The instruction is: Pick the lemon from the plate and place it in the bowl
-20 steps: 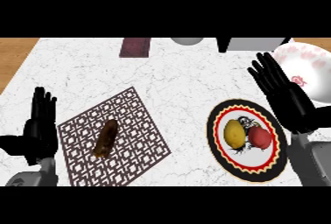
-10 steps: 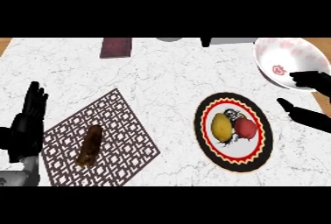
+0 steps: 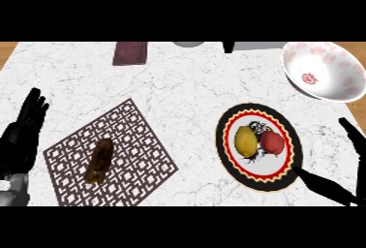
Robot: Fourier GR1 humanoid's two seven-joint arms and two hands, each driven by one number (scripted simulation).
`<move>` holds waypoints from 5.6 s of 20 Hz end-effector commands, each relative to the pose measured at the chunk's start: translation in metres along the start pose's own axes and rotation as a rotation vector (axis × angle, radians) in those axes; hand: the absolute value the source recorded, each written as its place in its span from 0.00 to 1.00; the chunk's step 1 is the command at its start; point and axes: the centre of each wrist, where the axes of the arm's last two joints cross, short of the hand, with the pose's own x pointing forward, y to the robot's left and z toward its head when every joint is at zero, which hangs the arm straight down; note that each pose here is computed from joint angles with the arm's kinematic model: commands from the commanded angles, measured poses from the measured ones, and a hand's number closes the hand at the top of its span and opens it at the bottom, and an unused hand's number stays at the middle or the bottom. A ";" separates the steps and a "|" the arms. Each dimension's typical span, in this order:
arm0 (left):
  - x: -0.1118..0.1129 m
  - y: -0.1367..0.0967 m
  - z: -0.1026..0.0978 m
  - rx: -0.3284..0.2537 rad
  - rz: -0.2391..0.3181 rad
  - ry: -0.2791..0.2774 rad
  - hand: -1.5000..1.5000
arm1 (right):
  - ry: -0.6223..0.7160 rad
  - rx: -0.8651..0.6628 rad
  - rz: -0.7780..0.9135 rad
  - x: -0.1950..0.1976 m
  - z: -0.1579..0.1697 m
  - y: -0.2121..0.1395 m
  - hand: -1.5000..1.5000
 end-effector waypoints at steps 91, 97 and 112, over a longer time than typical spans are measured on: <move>0.038 -0.038 -0.028 -0.151 0.027 -0.062 0.50 | 0.388 0.438 0.477 0.088 -0.185 0.120 1.00; 0.027 -0.040 -0.028 -0.134 0.023 -0.046 0.50 | 0.333 0.281 0.548 0.119 -0.220 0.102 1.00; 0.011 -0.024 -0.010 -0.097 0.012 -0.017 0.50 | 0.247 -0.358 0.482 0.224 -0.239 0.037 1.00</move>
